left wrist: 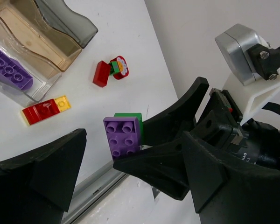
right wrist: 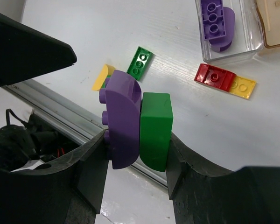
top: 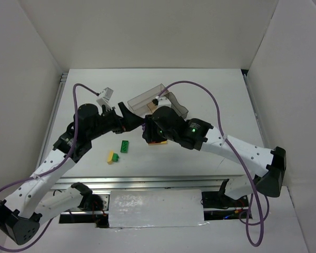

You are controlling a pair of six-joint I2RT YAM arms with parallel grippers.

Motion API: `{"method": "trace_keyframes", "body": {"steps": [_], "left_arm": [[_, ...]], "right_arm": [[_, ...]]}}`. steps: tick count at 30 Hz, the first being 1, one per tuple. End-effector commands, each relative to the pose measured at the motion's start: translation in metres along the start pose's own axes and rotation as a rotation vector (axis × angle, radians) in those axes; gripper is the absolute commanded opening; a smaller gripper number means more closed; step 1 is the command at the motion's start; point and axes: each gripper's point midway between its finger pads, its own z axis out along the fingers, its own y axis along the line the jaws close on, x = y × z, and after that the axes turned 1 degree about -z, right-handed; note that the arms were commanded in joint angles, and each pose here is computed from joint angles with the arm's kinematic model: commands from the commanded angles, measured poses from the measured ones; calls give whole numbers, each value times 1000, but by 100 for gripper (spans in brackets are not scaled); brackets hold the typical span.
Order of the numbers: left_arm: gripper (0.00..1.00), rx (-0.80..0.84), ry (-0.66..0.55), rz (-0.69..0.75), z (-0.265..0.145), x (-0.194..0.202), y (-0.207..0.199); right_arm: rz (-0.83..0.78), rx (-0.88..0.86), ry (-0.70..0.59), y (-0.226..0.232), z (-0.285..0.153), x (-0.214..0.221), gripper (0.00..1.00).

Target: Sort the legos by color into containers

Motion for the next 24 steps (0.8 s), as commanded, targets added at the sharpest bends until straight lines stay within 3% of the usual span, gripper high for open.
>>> {"method": "trace_keyframes", "body": {"steps": [1,15,18,20,24], "left_arm": [[95,50,-56,10,1,-14,-15],[86,55,-10,-6,17,0,-12],[72,59,3,-5,18,4,-12],[57,71,4,-5,19,5,-15],[17,107,13,-1,20,5,-22]], "right_arm": [[23,-46,-74,19,-11,-27,35],[31,-184,-123,42,-24,-36,36],[35,-186,-137,43,-24,-39,36],[36,-172,-140,41,-21,-40,37],[36,-151,-135,41,-11,-40,38]]}}
